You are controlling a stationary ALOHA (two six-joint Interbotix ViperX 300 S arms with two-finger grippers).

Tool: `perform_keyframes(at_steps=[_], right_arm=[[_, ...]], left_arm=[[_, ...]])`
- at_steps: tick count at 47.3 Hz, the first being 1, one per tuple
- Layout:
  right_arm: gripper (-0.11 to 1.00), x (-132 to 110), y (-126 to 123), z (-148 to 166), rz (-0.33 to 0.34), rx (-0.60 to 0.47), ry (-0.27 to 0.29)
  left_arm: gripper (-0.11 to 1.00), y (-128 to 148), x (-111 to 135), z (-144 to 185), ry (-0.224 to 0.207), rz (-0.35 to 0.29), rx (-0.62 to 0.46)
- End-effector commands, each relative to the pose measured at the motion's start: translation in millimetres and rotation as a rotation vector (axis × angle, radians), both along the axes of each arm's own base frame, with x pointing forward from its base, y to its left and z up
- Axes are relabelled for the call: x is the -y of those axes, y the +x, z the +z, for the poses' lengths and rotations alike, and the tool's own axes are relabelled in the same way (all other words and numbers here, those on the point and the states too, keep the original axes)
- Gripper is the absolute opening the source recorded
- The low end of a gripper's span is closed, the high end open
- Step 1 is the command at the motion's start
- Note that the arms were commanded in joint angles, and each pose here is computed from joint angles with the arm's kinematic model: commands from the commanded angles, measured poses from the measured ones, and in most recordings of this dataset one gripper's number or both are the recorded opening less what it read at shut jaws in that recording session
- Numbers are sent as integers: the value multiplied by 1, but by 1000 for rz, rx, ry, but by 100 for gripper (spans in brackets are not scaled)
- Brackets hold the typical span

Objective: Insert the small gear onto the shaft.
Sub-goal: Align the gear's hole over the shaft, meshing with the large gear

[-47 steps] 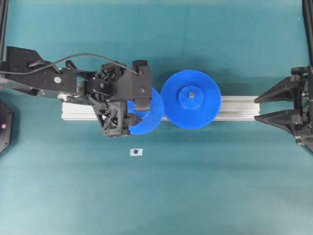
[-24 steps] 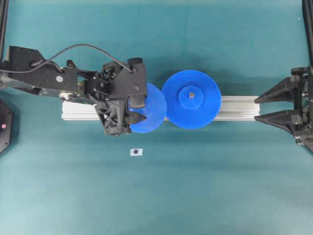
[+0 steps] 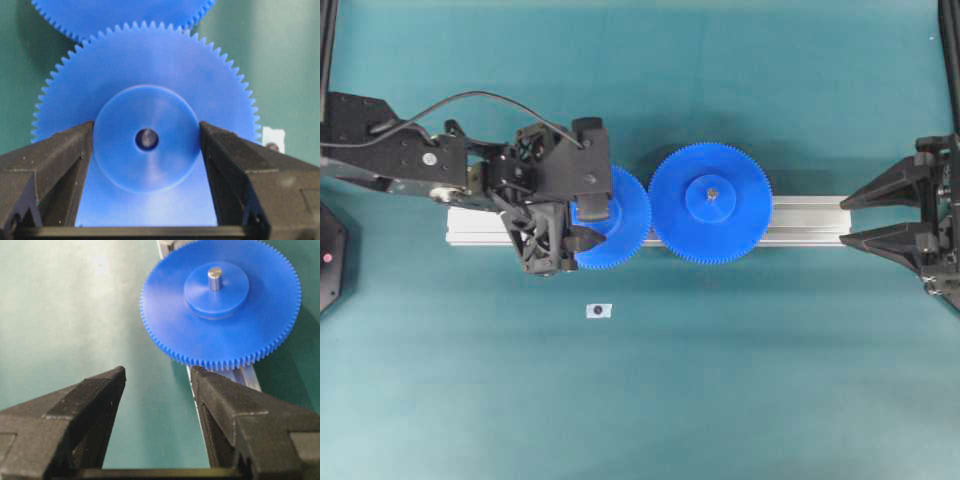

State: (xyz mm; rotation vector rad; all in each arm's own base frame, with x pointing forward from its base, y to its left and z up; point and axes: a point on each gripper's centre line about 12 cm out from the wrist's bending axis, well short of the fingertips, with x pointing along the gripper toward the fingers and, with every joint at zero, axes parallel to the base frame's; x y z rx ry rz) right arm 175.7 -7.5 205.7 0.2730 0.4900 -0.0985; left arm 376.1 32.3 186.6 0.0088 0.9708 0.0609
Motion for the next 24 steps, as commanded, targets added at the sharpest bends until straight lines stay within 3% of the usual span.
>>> perform_keyframes(at_steps=[1, 24], right_arm=[[65, 1, 2, 5, -7, 20, 4], [65, 1, 1, 5, -7, 26, 3]], left_arm=[[71, 6, -3, 7, 10, -2, 22], [71, 3, -4, 10, 8, 4, 7]])
